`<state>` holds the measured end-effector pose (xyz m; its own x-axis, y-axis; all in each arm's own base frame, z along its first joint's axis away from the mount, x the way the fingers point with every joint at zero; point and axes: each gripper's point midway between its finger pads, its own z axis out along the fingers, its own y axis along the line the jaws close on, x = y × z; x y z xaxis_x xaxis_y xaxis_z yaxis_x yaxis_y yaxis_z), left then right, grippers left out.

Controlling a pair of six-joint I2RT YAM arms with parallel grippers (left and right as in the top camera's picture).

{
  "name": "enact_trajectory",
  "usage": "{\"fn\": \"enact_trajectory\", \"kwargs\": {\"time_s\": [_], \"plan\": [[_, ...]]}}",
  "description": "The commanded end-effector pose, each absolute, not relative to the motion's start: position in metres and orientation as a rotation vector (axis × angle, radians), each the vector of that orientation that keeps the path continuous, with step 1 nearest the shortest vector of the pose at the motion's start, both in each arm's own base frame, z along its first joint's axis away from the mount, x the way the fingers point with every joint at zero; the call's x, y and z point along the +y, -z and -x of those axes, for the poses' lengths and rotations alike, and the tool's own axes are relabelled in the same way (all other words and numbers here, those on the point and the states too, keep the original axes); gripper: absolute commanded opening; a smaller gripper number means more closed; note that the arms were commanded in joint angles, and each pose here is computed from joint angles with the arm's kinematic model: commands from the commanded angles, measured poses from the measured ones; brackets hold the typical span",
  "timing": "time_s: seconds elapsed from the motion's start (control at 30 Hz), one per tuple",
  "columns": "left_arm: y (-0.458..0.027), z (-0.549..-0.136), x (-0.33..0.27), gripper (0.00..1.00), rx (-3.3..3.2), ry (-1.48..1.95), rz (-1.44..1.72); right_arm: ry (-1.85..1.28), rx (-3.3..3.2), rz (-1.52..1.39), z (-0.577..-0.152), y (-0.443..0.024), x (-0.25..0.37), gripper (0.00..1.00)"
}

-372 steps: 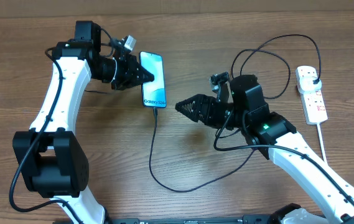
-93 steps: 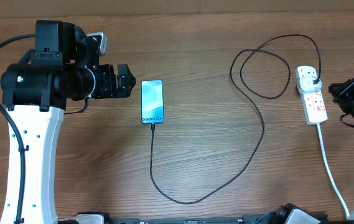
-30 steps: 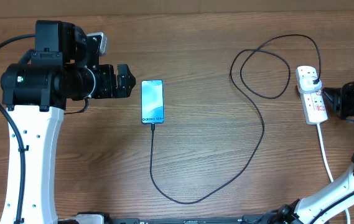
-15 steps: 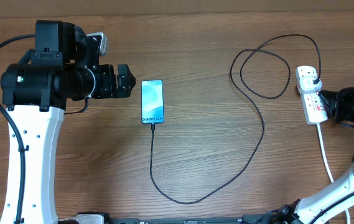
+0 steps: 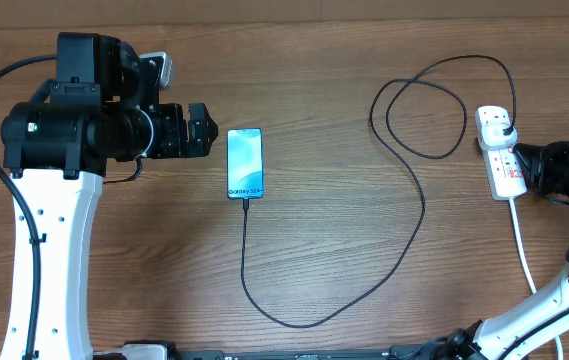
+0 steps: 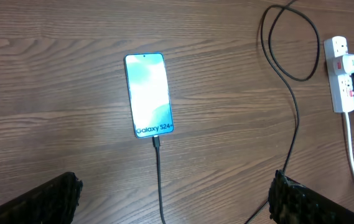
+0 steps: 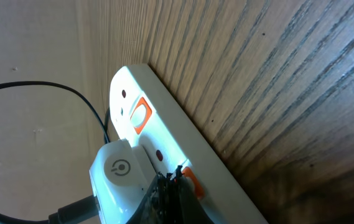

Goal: Plug charger to phone and switch on socket

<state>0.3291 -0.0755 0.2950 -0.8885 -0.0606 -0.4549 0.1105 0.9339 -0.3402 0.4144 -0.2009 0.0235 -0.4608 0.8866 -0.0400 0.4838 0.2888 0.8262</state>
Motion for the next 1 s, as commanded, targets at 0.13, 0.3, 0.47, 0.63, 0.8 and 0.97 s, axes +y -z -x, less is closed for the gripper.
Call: {"fn": "enact_trajectory", "kwargs": {"time_s": [0.13,0.3,0.47,0.63,0.8,0.97], "plan": [[-0.305,-0.329,-0.075,1.0,2.586,0.489,-0.058,-1.071,2.106,-1.201,-0.421,-0.014,-0.182,0.04],[-0.305,-0.329,-0.075,1.0,2.586,0.489,-0.058,-1.07,2.117,-1.211,-0.42,-0.012,-0.18,0.04],[-0.304,-0.329,-0.075,0.99,2.586,0.489,-0.058,-1.081,2.126,-1.232,-0.417,-0.01,-0.177,0.04],[-0.305,-0.329,-0.075,1.0,2.586,0.489,-0.058,-1.108,2.144,-1.274,-0.414,0.003,-0.171,0.04],[-0.305,-0.329,-0.075,1.0,2.586,0.489,-0.058,-1.127,2.167,-1.295,-0.413,0.012,-0.162,0.04],[-0.305,-0.329,-0.075,0.99,2.586,0.489,-0.058,-1.1,2.194,-1.339,-0.408,0.018,-0.16,0.04]]}}
